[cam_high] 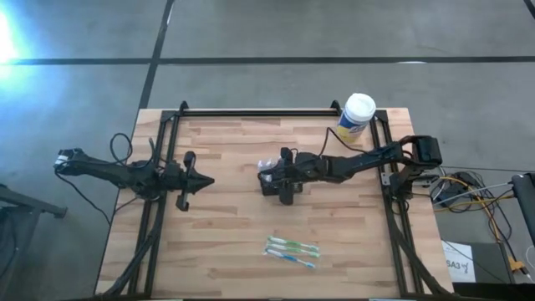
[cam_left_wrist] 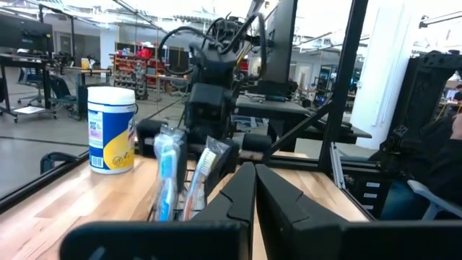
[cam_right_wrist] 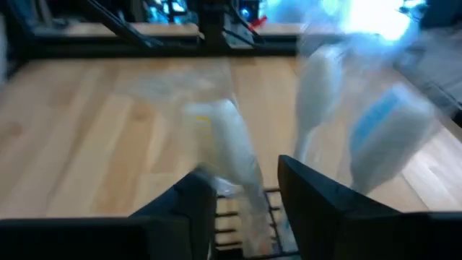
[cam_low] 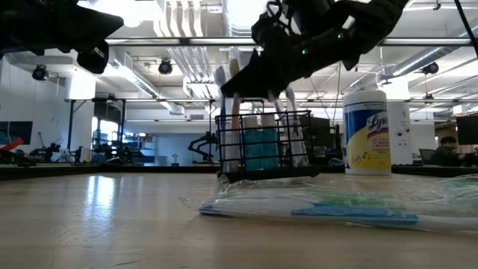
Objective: Pick & Place toothbrushing station
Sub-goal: Put the orange toothbrush into the wire organizer, then put the top green toothbrush into the wire organizer
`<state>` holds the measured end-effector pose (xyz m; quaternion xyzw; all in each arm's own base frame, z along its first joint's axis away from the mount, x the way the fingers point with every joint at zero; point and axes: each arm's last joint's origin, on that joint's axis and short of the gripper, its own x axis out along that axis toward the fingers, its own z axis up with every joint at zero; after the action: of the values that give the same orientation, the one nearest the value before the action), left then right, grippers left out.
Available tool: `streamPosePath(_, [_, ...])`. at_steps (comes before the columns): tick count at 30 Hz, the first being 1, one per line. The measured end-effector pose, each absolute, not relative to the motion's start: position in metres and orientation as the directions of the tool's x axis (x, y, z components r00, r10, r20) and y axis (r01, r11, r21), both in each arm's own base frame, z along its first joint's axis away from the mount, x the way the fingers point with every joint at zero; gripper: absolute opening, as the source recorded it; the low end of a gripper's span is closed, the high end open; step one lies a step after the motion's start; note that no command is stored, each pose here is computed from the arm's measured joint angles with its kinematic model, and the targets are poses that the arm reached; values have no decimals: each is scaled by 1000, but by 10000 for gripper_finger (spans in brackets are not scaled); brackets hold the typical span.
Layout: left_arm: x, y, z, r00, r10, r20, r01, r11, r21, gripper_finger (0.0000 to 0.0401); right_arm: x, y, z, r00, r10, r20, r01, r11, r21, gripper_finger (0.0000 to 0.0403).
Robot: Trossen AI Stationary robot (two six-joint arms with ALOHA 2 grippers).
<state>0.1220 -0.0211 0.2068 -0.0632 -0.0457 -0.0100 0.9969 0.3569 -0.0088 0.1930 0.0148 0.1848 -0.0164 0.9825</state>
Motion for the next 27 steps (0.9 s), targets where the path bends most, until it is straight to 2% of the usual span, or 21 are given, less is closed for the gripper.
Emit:
streamPosePath(7, [122, -21, 207, 996, -14, 92, 26, 991, -129, 17, 343, -7, 227, 951, -5, -311, 16, 999, 33, 174])
streamPosePath(14, [122, -21, 207, 996, -14, 92, 26, 991, -129, 17, 314, -5, 259, 948, -6, -318, 9, 1000, 7, 171])
streamPosePath(18, [122, -21, 206, 996, -14, 89, 26, 991, -131, 16, 280, 6, 283, 975, 30, -220, -46, 997, -68, 148])
streamPosePath(22, [122, -21, 206, 997, -15, 82, 25, 991, -130, 16, 235, 12, 303, 989, 120, -89, -128, 987, -92, 108])
streamPosePath(27, [122, -21, 206, 997, -14, 82, 25, 991, -130, 16, 187, 15, 291, 983, 178, 42, -174, 982, -77, 48])
